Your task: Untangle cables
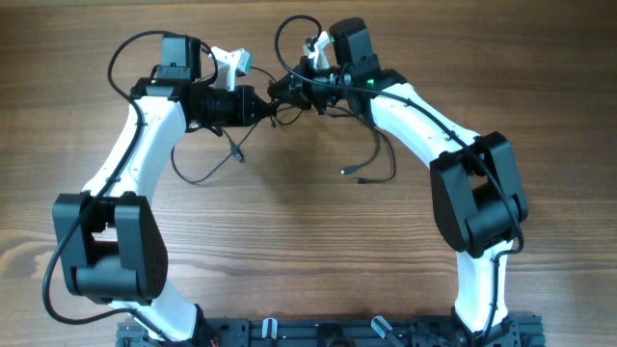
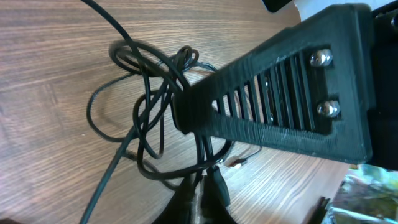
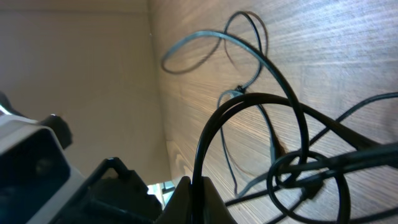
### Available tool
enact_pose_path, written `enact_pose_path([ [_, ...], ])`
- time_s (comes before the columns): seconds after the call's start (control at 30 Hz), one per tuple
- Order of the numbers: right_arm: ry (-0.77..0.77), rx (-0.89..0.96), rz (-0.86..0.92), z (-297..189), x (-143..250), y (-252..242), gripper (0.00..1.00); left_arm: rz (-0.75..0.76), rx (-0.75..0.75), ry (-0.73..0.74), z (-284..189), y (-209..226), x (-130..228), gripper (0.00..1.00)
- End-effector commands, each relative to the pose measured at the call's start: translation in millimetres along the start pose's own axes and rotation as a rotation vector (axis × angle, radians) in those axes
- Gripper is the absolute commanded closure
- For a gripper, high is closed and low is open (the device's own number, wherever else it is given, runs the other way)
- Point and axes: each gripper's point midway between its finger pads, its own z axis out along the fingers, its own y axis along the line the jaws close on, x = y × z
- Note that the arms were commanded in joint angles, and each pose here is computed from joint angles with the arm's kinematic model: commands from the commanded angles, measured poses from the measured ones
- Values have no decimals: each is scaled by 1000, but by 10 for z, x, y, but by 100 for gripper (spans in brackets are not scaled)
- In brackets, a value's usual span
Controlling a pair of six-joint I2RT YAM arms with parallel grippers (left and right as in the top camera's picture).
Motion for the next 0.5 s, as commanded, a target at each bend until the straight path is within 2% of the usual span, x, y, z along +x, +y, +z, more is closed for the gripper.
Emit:
enact_pose_path([
  [0.0,49,-17,-14,16,92,11,96,10,-33,3,16,72,14,65],
  [0.07,55,-21,-14,15,102,19,96,11,-32,4,18,68,15,56],
  [0.23,70,-31,-15,13,128,37,96,11,-49,3,16,97,14,56],
  [0.47,39,-26,-55,8,62,36,96,-39,-63,-3,15,121,4,75],
])
